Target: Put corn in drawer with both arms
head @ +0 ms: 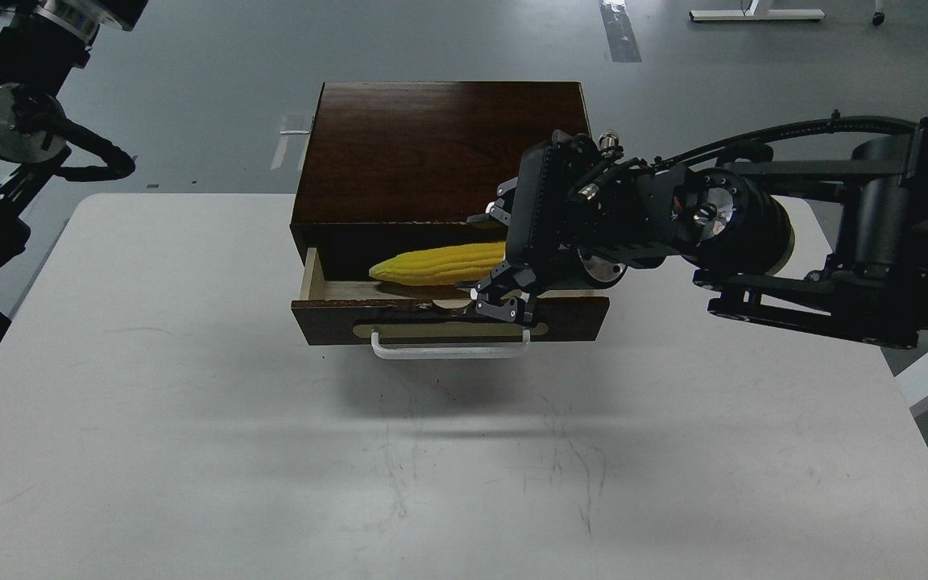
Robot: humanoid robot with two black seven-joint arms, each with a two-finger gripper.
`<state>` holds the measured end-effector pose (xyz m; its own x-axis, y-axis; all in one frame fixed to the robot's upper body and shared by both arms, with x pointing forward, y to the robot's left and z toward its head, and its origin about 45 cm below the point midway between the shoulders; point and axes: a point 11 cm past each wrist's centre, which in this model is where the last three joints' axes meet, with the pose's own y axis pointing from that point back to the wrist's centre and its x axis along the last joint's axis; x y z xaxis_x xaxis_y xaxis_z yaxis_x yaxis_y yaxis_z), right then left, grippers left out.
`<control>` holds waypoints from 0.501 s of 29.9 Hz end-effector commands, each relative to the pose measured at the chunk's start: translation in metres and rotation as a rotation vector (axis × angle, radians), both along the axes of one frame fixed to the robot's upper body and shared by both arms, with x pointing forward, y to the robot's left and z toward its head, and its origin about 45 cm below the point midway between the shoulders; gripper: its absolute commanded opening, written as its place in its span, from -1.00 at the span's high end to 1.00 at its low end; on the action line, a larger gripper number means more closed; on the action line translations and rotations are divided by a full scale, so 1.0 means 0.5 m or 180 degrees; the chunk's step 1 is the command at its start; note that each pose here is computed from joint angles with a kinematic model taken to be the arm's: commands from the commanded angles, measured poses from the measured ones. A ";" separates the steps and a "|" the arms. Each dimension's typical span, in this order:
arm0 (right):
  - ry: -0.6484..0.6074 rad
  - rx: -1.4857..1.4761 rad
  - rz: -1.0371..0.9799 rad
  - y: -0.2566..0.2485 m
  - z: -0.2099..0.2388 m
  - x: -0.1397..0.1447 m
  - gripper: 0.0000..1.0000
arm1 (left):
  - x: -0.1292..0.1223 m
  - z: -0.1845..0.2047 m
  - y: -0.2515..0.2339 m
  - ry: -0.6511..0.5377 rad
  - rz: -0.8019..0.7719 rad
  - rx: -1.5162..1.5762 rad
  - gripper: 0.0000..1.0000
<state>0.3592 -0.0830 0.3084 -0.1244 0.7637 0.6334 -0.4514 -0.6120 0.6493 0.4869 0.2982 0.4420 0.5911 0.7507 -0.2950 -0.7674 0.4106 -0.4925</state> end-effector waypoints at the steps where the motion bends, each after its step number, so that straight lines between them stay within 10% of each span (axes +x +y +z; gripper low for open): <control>1: -0.0057 0.0236 -0.0059 0.010 0.049 0.013 -0.62 | 0.000 0.002 0.001 -0.0006 -0.0004 0.0004 -0.96; 15: 0.0884 0.2198 -0.1009 -0.082 0.296 0.072 -1.00 | 0.002 0.004 0.001 0.0010 0.0028 0.0024 -0.96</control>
